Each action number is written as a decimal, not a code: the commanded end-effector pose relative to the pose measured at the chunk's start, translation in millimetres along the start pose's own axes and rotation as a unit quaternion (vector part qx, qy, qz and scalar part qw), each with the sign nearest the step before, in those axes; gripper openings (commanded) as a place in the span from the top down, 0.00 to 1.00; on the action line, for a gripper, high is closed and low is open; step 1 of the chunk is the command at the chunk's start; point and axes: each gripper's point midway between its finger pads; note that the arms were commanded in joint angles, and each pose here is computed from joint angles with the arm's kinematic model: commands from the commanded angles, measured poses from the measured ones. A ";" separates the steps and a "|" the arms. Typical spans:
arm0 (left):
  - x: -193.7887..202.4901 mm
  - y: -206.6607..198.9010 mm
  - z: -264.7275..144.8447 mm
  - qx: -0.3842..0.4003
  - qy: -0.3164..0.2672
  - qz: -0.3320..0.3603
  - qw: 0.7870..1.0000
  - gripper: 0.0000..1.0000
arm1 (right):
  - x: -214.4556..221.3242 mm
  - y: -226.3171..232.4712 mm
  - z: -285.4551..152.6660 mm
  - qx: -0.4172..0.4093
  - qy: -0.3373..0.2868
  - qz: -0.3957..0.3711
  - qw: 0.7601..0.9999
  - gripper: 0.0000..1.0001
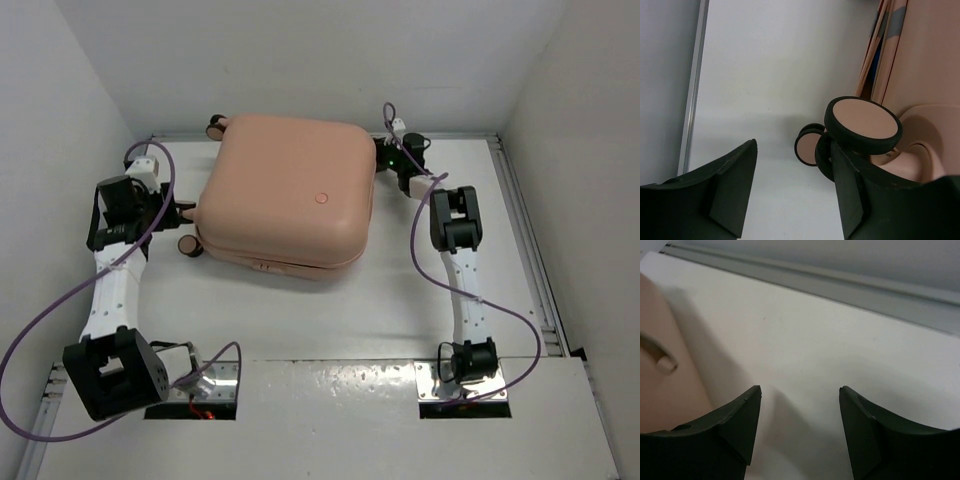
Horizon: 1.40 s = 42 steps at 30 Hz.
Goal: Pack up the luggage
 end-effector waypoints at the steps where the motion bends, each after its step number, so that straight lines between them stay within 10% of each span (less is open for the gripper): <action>1: 74.0 -12.1 -31.5 0.033 0.140 0.019 0.989 0.36 | -63.7 74.7 -22.5 -0.118 -0.030 -0.033 0.992 0.36; 12: 50.1 70.6 -66.1 -0.122 0.191 0.047 0.973 0.26 | -53.2 109.5 -58.0 -0.176 0.002 -0.063 0.982 0.41; 25: 87.3 -27.2 -83.4 0.319 0.197 0.175 0.910 0.40 | -102.8 37.4 -2.9 -0.039 -0.090 -0.081 0.992 0.24; 31: 44.9 -19.2 -24.5 0.220 0.123 0.129 0.959 0.35 | -72.6 72.5 7.7 -0.122 -0.059 -0.081 0.987 0.24; 42: -11.0 -55.5 65.0 0.134 0.037 0.112 0.984 0.31 | -41.0 172.5 -52.4 -0.303 0.013 -0.108 0.947 0.39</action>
Point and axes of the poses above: each gripper's point midway between its finger pads, its own z axis out along the fingers, its own y axis along the line the jaws close on, x = y × z, and after that the axes turned 8 degrees about z, right-handed
